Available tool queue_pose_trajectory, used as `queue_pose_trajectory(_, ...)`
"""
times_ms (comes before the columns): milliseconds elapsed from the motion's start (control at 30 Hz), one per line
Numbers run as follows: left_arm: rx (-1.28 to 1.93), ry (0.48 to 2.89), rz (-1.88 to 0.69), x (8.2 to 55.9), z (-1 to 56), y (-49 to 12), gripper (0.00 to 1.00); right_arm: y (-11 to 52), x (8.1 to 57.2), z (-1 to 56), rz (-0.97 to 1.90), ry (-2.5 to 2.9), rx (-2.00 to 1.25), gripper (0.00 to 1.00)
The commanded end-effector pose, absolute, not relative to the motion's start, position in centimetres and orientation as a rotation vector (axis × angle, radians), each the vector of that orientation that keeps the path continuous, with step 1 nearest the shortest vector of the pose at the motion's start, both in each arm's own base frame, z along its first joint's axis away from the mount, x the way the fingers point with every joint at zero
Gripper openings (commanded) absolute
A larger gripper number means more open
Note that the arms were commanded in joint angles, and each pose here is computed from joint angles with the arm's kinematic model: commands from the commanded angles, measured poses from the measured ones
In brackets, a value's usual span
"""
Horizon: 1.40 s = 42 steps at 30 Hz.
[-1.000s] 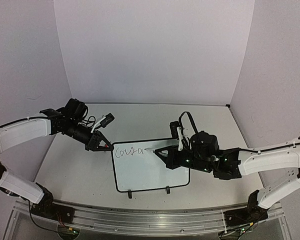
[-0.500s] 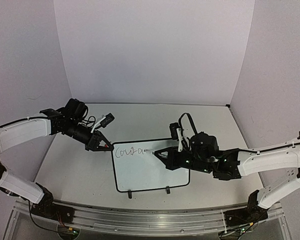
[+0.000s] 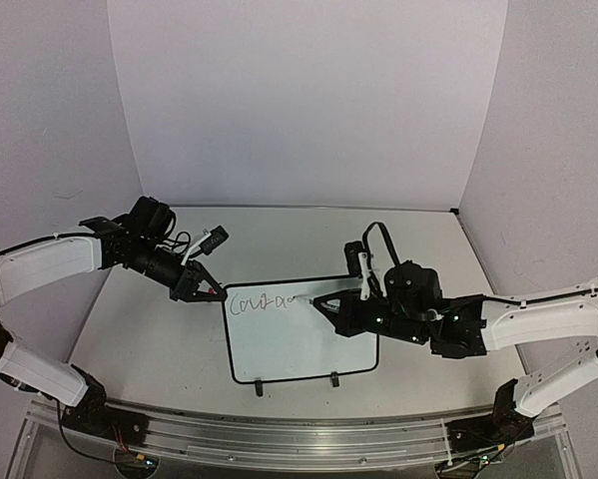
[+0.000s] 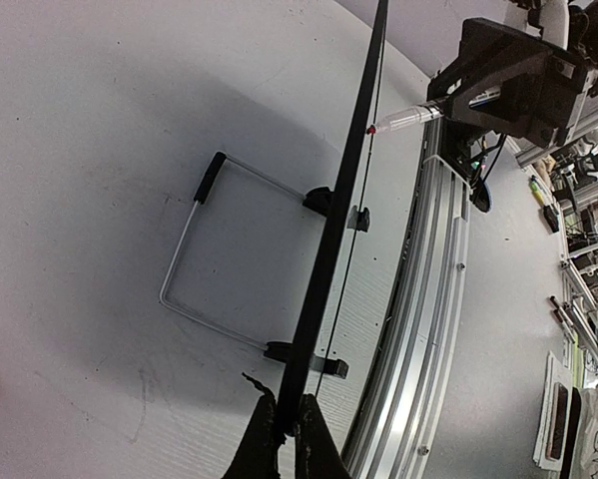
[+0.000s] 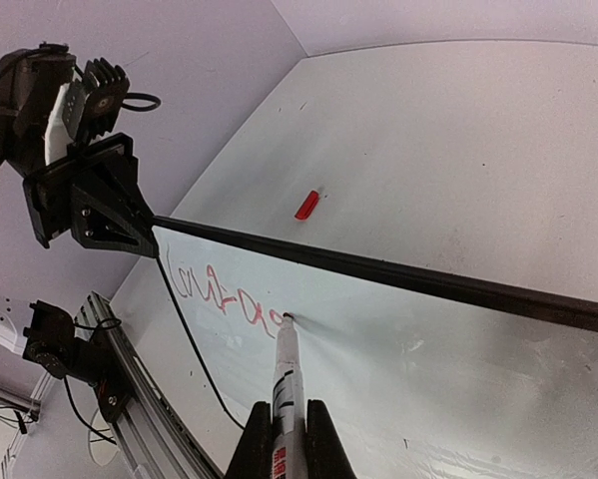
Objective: Write a sentence on the whiteboard
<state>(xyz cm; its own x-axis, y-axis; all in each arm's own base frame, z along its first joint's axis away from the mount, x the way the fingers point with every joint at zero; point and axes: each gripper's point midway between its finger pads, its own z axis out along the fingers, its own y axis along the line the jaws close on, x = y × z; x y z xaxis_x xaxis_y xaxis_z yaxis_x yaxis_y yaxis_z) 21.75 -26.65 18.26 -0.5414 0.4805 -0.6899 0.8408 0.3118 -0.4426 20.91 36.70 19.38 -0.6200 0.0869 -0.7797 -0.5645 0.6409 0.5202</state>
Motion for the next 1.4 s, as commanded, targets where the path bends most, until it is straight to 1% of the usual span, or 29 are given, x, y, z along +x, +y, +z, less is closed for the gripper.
queue_pose_trajectory(0,1.194,2.172,-1.052,22.2,17.4,-26.8,0.00,35.9,21.5,20.5,0.962,2.003,-0.345,0.00)
queue_pose_trajectory(600,1.196,2.167,-1.052,22.2,17.6,-26.8,0.00,35.8,19.8,16.3,0.962,2.149,-0.396,0.00)
queue_pose_trajectory(800,1.197,2.164,-1.052,22.1,17.6,-26.8,0.00,36.9,19.0,15.1,0.967,2.178,-0.439,0.00)
queue_pose_trajectory(933,1.197,2.167,-1.051,22.1,17.5,-26.8,0.00,38.2,19.2,15.9,1.011,2.131,-0.431,0.00)
queue_pose_trajectory(1067,1.198,2.169,-1.048,22.1,17.5,-26.8,0.00,38.8,19.7,18.5,1.086,2.028,-0.382,0.00)
queue_pose_trajectory(1233,1.199,2.167,-1.047,22.1,17.5,-26.9,0.00,38.6,19.1,21.5,1.188,1.924,-0.375,0.00)
queue_pose_trajectory(1367,1.201,2.165,-1.049,22.0,17.6,-26.9,0.00,37.1,18.9,21.4,1.171,1.929,-0.347,0.00)
